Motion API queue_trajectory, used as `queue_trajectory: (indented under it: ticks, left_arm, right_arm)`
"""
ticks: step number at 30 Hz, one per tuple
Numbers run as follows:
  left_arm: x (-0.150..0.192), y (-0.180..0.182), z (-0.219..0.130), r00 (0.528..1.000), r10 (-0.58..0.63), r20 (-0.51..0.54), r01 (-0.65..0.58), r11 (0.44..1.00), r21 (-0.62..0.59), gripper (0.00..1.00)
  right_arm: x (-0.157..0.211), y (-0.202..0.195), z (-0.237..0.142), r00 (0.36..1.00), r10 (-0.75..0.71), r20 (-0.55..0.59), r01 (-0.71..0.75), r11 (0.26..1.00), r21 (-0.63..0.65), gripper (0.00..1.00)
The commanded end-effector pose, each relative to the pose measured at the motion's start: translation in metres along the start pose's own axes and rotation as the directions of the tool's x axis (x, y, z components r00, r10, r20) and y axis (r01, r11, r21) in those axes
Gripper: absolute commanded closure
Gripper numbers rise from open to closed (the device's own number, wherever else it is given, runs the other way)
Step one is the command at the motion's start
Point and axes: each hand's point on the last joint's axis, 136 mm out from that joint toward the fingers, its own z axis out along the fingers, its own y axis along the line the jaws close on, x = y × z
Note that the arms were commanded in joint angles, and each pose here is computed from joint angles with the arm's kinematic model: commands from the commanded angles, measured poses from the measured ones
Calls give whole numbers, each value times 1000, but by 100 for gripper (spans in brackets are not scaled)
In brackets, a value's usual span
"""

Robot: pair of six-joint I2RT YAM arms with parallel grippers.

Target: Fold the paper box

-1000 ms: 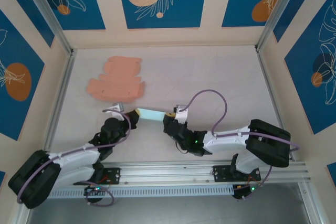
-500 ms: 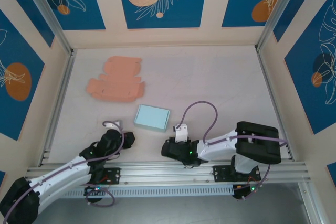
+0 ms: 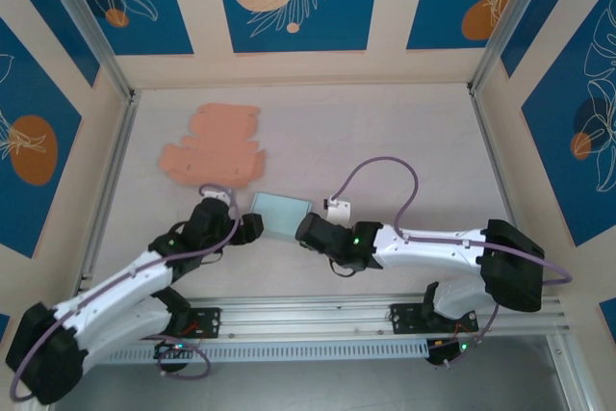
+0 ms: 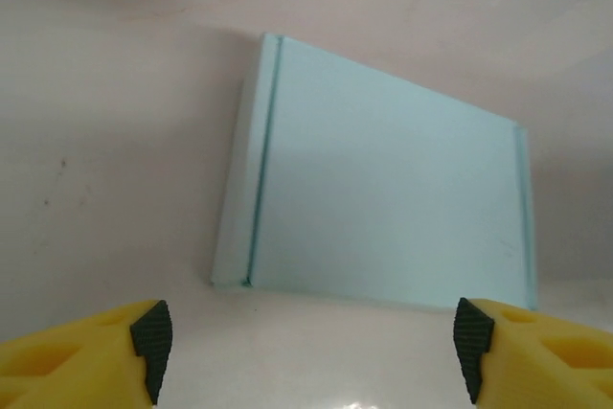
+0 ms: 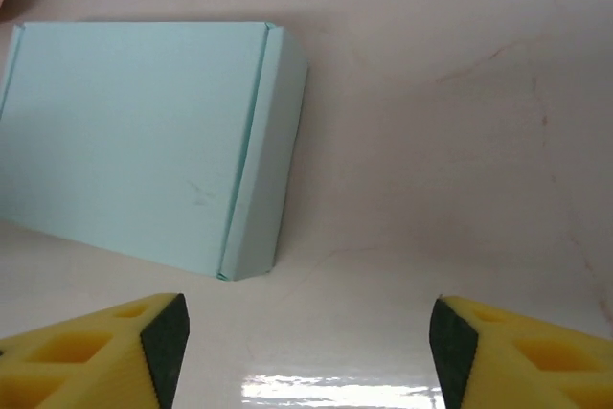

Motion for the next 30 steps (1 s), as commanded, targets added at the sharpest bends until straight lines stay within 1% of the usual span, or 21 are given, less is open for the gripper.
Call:
queue_trajectory:
  ticks: [1,3,7,13,17,22,26,30]
  left_arm:
    - [9,6,10,989,99,-112,-100,995,-2,20]
    - [5,4,16,988,101,-116,-99,995,19,22]
    - [4,-4,28,988,96,-120,-87,993,81,31]
    - [14,-21,45,986,64,-151,-33,980,197,45]
    - [8,-33,61,988,58,-143,-24,973,229,46]
    - [-13,-67,94,992,42,-121,-7,959,282,49]
    - [-39,-98,127,995,43,-87,-15,952,306,49]
    - [-70,-133,159,996,46,-80,-15,937,348,50]
  right_arm:
    - [23,1,11,988,24,-155,-22,1000,20,24]
    - [28,10,20,981,28,-190,-29,1000,-1,23]
    - [32,20,42,970,23,-241,-26,1000,-12,24]
    - [12,20,58,971,20,-240,-28,999,-31,35]
    - [-11,6,65,974,22,-225,-27,999,-23,38]
    - [-51,-28,77,977,54,-207,-56,998,-4,40]
    - [-82,-52,82,978,90,-186,-92,996,-4,40]
    - [-114,-75,83,979,136,-152,-140,990,-16,40]
